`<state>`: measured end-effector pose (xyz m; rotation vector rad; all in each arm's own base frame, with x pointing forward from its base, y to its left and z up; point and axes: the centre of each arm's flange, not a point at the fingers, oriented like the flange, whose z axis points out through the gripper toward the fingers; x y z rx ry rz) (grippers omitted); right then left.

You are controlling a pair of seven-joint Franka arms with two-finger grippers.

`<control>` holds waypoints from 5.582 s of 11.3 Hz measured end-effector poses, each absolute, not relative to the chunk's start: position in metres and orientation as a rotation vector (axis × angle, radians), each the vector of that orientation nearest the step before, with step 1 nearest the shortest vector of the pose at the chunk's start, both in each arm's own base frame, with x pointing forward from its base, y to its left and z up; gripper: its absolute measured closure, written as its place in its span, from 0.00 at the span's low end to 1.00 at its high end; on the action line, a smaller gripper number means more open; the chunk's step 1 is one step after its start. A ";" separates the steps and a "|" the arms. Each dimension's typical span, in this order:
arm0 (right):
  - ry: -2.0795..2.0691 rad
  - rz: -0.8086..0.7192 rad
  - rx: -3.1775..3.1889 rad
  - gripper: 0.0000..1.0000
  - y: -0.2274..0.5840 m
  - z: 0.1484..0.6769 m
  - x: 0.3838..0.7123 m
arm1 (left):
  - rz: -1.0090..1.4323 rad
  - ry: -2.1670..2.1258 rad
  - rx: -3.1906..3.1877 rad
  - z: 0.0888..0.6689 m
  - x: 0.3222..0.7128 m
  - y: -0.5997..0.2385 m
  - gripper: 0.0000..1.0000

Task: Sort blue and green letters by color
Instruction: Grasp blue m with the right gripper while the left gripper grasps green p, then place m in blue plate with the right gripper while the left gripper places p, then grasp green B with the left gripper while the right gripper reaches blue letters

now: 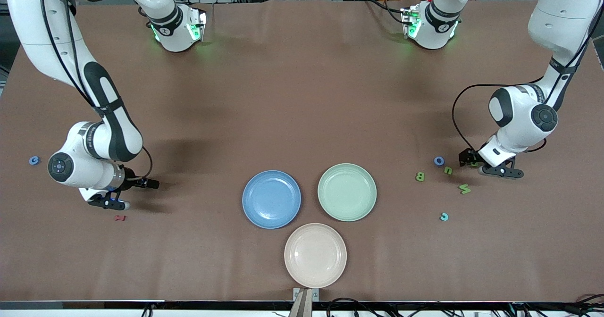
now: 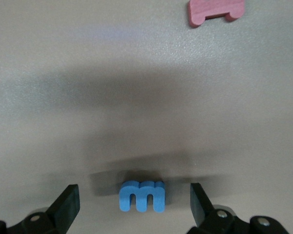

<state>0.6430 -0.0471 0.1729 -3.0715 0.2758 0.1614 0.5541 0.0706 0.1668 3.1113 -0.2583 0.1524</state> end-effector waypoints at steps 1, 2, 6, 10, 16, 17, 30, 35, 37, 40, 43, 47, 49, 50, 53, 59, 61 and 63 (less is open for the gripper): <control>0.276 0.164 -3.071 0.00 -0.047 0.172 0.642 | 0.151 -0.278 3.110 0.167 0.553 0.071 0.10; 0.275 0.168 -3.071 0.00 -0.047 0.171 0.641 | 0.149 -0.296 3.109 0.167 0.552 0.070 0.11; 0.274 0.160 -3.072 0.15 -0.047 0.168 0.640 | 0.156 -0.312 3.110 0.173 0.547 0.068 0.37; 0.273 0.124 -3.073 0.56 -0.045 0.173 0.642 | 0.157 -0.325 3.110 0.176 0.543 0.067 0.56; 0.347 0.064 -3.060 0.59 -0.009 0.189 0.658 | 0.166 -0.339 3.109 0.180 0.544 0.063 0.72; 0.384 0.046 -3.054 0.59 0.016 0.197 0.664 | 0.154 -0.355 3.105 0.186 0.548 0.053 0.72; 1.255 -0.017 -2.463 0.59 0.328 0.257 0.670 | 0.151 0.380 2.974 0.245 0.611 -0.334 0.72; 1.253 -0.050 -2.451 0.05 0.330 0.250 0.678 | 0.173 0.317 2.985 0.234 0.624 -0.340 0.29; 1.139 0.013 -2.589 0.00 0.298 0.254 0.685 | 0.187 0.192 3.011 0.241 0.640 -0.294 0.04; 0.864 0.070 -2.765 0.00 0.190 0.272 0.696 | 0.146 0.068 3.035 0.239 0.650 -0.208 0.00; 0.599 0.079 -2.976 0.00 0.082 0.261 0.669 | 0.067 -0.066 3.078 0.214 0.635 -0.158 0.00; 0.297 0.137 -3.151 0.00 -0.036 0.238 0.637 | 0.091 -0.173 3.109 0.183 0.608 -0.141 0.00; 0.179 0.150 -3.158 0.00 -0.091 0.234 0.618 | 0.084 -0.193 3.116 0.172 0.599 -0.128 0.00; 0.173 0.165 -3.152 0.00 -0.115 0.232 0.609 | 0.081 -0.199 3.114 0.169 0.595 -0.124 0.00; 0.143 0.204 -3.135 0.00 -0.183 0.220 0.579 | 0.094 -0.200 3.114 0.174 0.593 -0.122 0.32; -0.324 0.117 -3.120 0.00 -0.304 0.231 0.543 | 0.114 -0.208 3.107 0.181 0.594 -0.129 0.72; -0.477 0.088 -3.109 0.00 -0.346 0.235 0.534 | 0.141 -0.175 3.101 0.197 0.602 -0.146 0.72; -0.520 0.071 -3.110 0.00 -0.379 0.238 0.522 | 0.123 -0.081 3.078 0.227 0.614 -0.184 0.72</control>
